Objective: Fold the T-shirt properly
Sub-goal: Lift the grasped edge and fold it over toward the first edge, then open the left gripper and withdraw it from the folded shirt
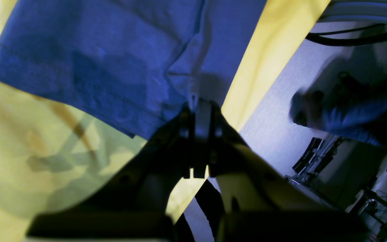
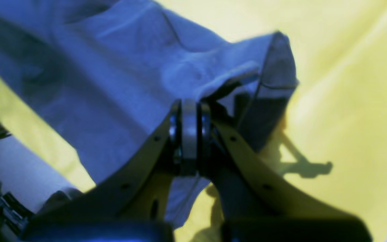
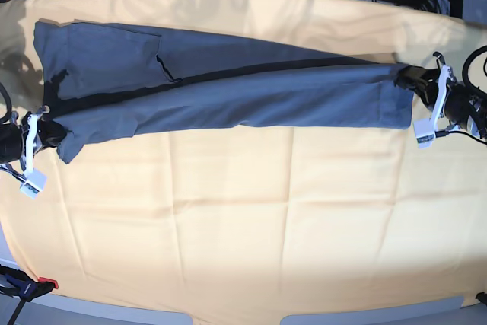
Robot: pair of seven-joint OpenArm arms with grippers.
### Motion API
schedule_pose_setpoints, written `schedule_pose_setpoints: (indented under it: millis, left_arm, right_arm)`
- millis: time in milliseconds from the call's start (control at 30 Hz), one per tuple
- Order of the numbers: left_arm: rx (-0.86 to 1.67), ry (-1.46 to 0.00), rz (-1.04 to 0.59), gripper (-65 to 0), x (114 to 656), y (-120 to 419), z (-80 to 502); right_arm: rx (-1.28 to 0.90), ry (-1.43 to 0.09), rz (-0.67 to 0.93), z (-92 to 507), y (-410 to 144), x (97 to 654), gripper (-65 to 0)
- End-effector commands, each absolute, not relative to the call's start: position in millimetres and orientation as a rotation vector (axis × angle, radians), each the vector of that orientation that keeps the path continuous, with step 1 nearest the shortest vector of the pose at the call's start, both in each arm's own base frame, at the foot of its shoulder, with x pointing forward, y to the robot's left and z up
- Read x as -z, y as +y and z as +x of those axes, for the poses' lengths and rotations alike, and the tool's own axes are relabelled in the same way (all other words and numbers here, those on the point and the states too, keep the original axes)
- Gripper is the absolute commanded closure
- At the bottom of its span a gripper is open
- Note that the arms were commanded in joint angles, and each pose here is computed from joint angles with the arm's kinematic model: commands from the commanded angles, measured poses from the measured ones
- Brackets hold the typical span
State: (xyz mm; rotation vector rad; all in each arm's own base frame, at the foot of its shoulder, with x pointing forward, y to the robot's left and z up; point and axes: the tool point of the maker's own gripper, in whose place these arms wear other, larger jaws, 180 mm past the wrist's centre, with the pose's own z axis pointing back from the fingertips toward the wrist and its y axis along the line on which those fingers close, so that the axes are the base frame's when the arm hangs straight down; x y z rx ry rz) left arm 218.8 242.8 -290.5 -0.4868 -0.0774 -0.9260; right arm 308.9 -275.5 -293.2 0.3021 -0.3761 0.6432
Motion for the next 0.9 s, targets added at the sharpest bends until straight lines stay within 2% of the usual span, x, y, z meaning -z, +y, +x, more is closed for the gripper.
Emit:
schedule_pose_setpoints:
  millis: [0,100,133,167,233,267,300,433,567,600,767,800,867]
  left_arm:
    - [0.931,-0.088,-0.453,-2.7,281.0,252.0,223.5]
    - [0.931,-0.088,-0.453,-26.3,281.0,252.0,223.5]
    - [0.931,-0.088,-0.453,-33.7,281.0,252.1,223.4]
    - [0.931,-0.088,-0.452,-38.5,281.0,252.3,223.4]
    - [0.914,-0.085,-0.450,-40.6,281.1,252.6,223.9]
    - [0.912,-0.085,-0.449,-40.6,281.1,252.6,223.9]
    - [0.912,-0.085,-0.450,-40.6,281.1,252.4,223.9]
    - [0.913,-0.085,-0.450,-40.6,281.2,252.3,223.9]
    - [0.925,-0.077,-0.387,-40.5,285.4,262.2,227.1]
    - [0.926,-0.098,-0.363,-40.5,286.5,264.2,232.2]
    - [0.868,-0.257,-0.227,-40.6,277.6,274.0,272.6]
    - [0.848,-0.288,-0.204,-40.5,271.4,277.1,280.9]
    - [0.822,-0.356,-0.173,-40.6,254.6,282.3,295.6]
  right_arm:
    - [-0.645,-0.434,0.277,319.7,-282.1,274.5,0.0]
    - [-0.640,-0.473,0.290,325.0,-278.6,270.8,0.0]
    - [-0.641,-0.471,0.289,324.8,-278.8,270.9,-5.3]
    - [-0.641,-0.470,0.287,324.7,-279.2,271.1,-14.3]
    - [-0.643,-0.453,0.278,323.0,-281.2,272.0,-33.2]
    - [-0.643,-0.456,0.278,323.5,-281.3,271.3,-39.3]
    - [-0.644,-0.466,0.284,325.3,-279.9,268.6,-42.0]
    - [-0.636,-0.571,0.446,331.7,-253.0,245.5,-42.0]
    - [-0.637,-0.561,0.455,330.7,-246.9,253.6,-41.8]
    - [-0.635,-0.555,0.465,329.1,-243.8,257.3,-39.9]
    - [-0.637,-0.516,0.529,319.4,-223.6,276.7,-15.5]
    - [-0.633,-0.501,0.539,315.1,-220.8,283.3,-11.7]
    - [-0.624,-0.457,0.540,303.5,-218.5,301.3,-8.5]
